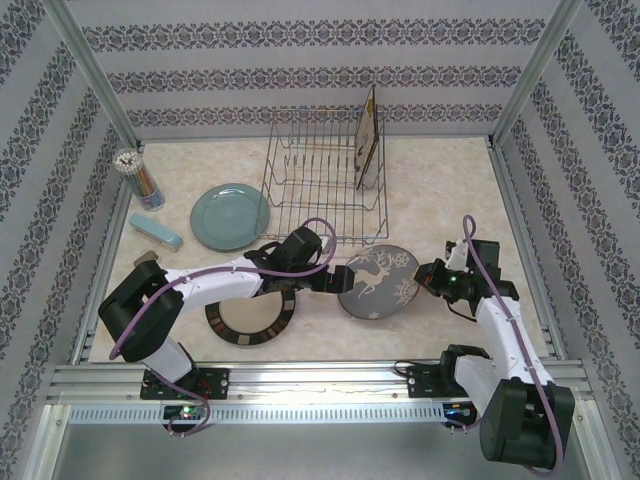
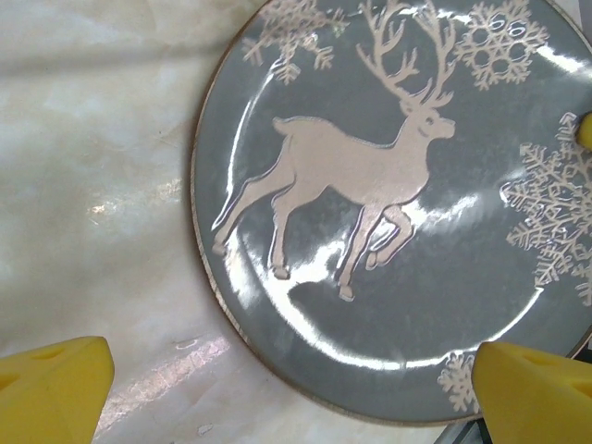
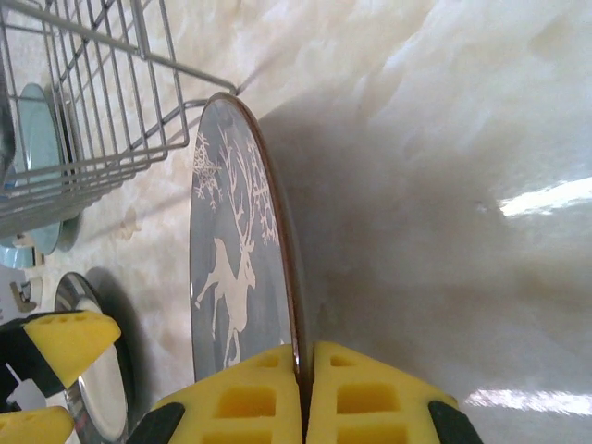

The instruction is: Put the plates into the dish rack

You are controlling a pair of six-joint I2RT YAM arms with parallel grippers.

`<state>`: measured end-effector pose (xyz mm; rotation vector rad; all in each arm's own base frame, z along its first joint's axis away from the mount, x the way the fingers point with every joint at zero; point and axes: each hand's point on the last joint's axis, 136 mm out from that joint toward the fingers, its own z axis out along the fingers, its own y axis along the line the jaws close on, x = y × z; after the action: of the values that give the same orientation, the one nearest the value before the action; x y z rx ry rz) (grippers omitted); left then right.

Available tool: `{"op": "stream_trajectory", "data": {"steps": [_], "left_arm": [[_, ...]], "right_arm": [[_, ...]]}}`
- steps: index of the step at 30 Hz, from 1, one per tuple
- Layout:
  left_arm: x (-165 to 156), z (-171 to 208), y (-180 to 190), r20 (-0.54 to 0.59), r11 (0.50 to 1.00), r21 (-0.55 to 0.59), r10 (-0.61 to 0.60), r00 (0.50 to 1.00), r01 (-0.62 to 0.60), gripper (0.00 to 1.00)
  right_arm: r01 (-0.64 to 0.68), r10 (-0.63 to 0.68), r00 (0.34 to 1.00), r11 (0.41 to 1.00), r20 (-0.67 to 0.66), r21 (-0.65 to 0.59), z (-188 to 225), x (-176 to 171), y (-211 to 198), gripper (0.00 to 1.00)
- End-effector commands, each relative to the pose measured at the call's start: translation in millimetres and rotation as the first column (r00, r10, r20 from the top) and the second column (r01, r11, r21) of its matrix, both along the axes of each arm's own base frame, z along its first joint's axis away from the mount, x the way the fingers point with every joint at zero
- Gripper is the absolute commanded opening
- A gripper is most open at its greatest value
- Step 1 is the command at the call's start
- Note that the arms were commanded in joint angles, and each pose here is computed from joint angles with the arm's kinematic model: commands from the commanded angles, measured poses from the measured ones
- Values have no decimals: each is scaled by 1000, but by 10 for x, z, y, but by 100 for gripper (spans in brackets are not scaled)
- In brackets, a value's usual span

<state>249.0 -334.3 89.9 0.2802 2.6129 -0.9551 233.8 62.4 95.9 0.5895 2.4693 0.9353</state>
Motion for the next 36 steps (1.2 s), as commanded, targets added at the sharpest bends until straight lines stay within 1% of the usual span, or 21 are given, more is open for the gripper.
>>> {"op": "stream_trajectory", "data": {"steps": [1,11,15,21,29,36], "left_arm": [[38,121,31,35,1000,-1,3,999,-3,100],[27,68,-6,10,1000,-23,5,1000,-5,100],[26,74,-8,12,1000,-25,4,1000,-3,100],[27,84,-14,12,1000,-28,3,1000,-2,100],[32,78,-4,13,1000,-27,6,1000,-5,100],[30,87,-11,14,1000,-28,2,1000,-2,100]], "right_arm": [[-19,17,995,1000,100,12,357,110,-6,0],[7,-6,996,1000,93,-6,481,62,-94,0],[29,-25,997,998,75,-53,500,43,-176,0],[65,-55,995,991,89,-114,621,96,-292,0],[100,-80,992,967,92,-234,783,147,-489,0],[121,-96,990,948,101,-294,909,200,-601,0]]}}
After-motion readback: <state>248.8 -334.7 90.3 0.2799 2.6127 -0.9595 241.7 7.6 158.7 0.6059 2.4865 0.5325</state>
